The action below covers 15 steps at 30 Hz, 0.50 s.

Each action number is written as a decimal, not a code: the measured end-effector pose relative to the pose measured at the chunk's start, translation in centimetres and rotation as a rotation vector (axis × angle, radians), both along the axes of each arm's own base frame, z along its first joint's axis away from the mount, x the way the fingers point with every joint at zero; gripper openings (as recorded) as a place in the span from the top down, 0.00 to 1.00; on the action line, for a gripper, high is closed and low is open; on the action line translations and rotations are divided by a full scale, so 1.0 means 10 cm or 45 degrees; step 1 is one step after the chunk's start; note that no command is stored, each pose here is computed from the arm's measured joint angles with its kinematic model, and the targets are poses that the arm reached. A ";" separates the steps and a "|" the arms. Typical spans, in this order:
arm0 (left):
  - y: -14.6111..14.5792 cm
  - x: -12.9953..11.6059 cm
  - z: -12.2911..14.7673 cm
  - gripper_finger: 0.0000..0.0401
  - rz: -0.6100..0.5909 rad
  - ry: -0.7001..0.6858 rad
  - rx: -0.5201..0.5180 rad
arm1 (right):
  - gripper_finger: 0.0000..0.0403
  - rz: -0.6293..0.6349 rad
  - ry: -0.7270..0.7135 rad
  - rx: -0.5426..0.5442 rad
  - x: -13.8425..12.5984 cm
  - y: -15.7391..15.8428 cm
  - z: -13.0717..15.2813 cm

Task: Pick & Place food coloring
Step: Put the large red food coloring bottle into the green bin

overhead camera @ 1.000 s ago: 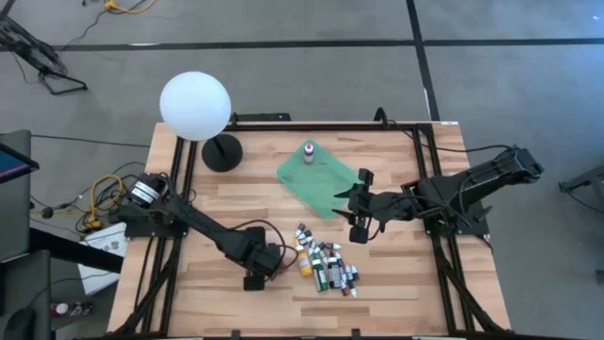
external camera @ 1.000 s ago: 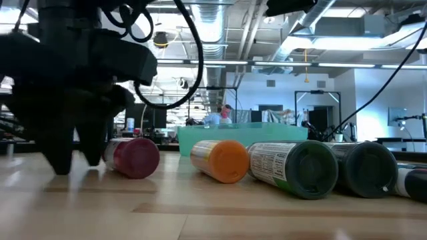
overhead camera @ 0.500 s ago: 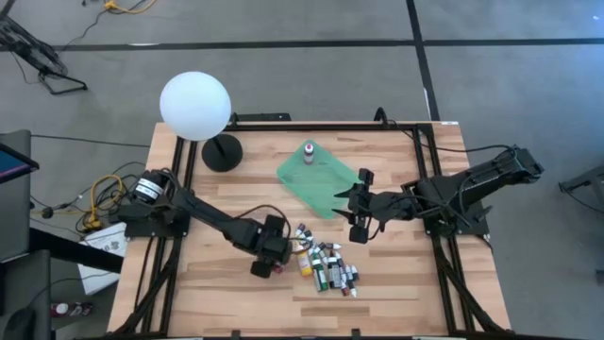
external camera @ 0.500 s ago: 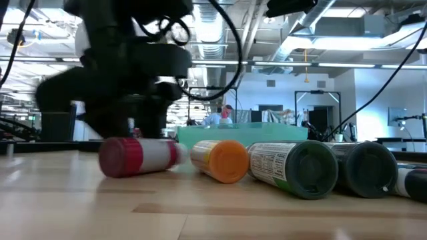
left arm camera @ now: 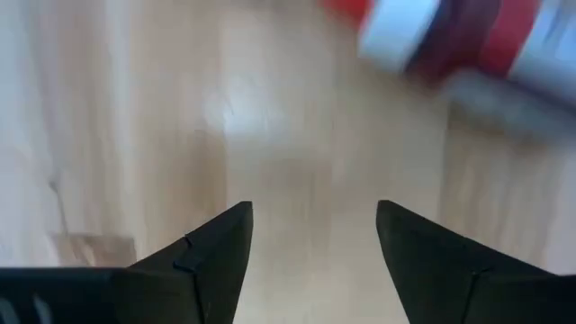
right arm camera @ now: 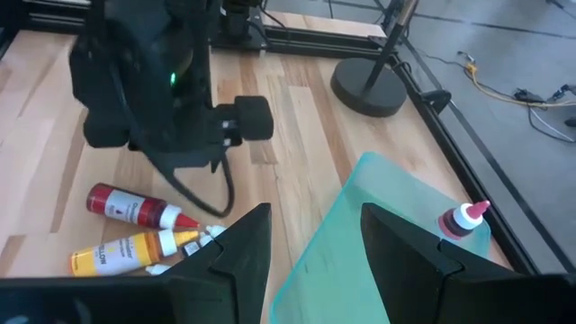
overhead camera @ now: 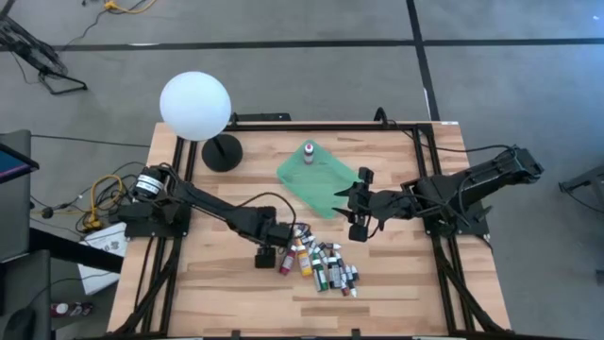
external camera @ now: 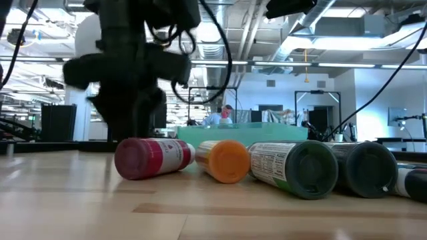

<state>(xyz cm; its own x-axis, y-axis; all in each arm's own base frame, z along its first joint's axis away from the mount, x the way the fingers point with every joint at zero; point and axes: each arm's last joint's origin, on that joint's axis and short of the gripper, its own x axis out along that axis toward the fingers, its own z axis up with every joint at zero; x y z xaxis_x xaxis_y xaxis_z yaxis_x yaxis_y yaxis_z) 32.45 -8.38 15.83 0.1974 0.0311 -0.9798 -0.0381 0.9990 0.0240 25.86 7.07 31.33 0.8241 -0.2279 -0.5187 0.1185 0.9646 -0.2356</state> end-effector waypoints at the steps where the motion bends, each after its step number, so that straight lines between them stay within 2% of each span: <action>1: 0.00 0.01 0.04 0.42 0.030 -0.016 -0.019 | 0.59 0.001 0.000 -0.001 0.00 0.00 0.00; 8: -0.09 0.09 0.33 0.42 0.133 -0.168 -0.121 | 0.59 0.001 0.008 -0.003 0.00 0.00 0.00; 12: -0.19 0.16 0.38 0.42 0.177 -0.294 -0.192 | 0.59 0.003 0.021 -0.008 -0.01 0.00 -0.01; 15: -0.26 0.17 0.37 0.42 0.186 -0.327 -0.202 | 0.59 0.003 0.025 -0.009 -0.01 0.00 -0.01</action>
